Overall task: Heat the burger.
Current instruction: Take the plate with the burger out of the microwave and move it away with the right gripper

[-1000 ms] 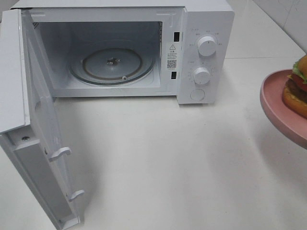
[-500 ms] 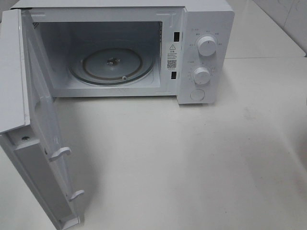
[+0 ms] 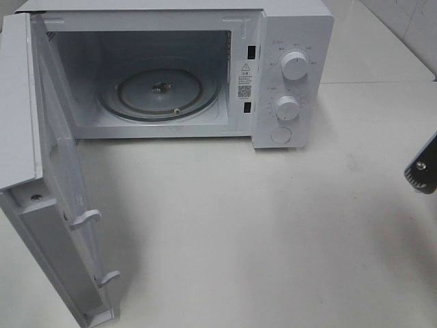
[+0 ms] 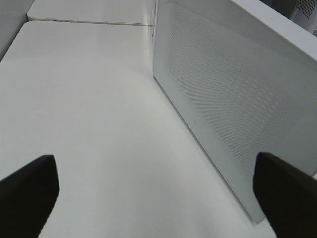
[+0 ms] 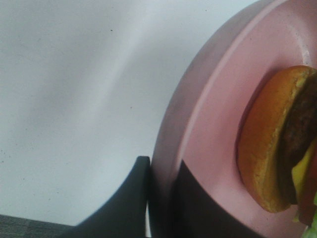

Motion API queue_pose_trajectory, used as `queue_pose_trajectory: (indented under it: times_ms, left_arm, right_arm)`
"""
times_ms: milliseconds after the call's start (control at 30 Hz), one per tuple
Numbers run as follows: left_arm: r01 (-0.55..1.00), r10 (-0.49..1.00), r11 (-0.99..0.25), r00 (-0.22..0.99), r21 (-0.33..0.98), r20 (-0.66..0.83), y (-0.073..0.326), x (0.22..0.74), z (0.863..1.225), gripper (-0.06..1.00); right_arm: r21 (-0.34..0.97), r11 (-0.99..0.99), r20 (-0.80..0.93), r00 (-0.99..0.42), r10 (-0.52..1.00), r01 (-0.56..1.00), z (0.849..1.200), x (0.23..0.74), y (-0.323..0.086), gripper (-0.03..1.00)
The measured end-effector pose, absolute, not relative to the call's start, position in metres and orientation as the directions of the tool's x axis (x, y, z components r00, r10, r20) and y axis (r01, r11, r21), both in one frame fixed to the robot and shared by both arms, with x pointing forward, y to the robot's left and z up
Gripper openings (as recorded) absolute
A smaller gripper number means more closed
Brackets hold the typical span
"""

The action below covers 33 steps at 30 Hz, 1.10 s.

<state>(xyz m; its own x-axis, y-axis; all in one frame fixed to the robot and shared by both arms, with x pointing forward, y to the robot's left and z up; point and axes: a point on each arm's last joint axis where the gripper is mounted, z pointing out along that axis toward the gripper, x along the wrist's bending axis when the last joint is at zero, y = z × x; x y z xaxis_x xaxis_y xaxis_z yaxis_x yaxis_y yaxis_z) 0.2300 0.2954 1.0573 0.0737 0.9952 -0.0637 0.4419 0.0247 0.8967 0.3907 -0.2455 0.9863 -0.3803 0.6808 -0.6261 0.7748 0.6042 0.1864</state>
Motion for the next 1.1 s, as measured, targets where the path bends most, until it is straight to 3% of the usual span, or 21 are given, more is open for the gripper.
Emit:
queue_pose_trajectory:
  times_ms: [200, 1100]
  left_arm:
    - [0.442, 0.995, 0.025, 0.074, 0.897, -0.064, 0.295, 0.230, 1.057, 0.99]
    - [0.442, 0.995, 0.025, 0.074, 0.897, -0.064, 0.295, 0.230, 1.057, 0.99]
  right_arm:
    - [0.226, 0.499, -0.613, -0.276, 0.741, 0.837, 0.987, 0.406, -0.233, 0.10]
    - [0.195, 0.276, -0.563, -0.124, 0.817, 0.941, 0.945, 0.434, -0.219, 0.10]
